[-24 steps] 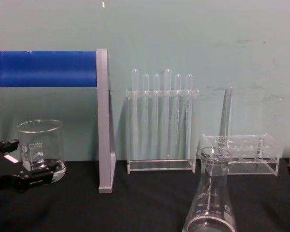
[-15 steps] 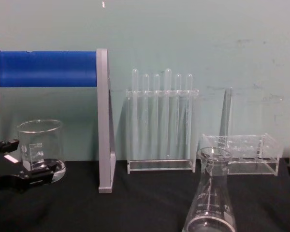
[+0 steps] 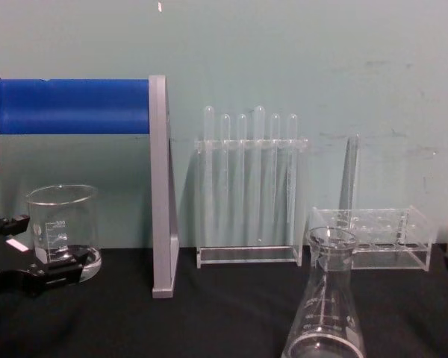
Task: Grasp the erlenmeyer flask with one hand, shake it three times, then place it back.
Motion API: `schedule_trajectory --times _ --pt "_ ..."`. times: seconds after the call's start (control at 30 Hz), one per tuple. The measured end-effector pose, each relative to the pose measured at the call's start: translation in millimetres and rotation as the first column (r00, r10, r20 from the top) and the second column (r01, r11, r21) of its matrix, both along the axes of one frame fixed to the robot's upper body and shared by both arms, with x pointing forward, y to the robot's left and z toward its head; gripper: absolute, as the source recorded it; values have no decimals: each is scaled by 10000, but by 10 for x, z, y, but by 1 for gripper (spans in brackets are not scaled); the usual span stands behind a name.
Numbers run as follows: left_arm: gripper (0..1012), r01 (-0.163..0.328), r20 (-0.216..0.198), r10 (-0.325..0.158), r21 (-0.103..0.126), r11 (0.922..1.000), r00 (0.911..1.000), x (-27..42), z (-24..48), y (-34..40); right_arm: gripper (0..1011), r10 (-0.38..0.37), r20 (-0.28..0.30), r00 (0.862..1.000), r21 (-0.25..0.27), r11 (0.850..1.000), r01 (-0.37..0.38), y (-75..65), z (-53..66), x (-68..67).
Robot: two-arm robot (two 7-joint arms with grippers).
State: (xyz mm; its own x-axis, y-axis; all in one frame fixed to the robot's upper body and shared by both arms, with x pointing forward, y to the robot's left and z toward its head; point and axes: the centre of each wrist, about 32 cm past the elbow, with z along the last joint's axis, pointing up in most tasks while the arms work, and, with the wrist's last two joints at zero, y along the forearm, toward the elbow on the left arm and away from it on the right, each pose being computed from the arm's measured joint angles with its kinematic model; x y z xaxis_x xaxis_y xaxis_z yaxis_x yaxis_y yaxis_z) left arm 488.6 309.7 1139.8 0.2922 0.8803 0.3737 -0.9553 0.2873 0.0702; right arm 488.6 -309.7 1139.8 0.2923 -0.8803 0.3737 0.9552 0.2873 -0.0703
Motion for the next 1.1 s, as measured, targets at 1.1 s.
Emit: schedule_trajectory --times 1.1 --pt "1001 0 -1 0 0 10000 10000 0 0 0 1000 2974 -1288 9460 2288 9371 -2635 -54 81 -331"
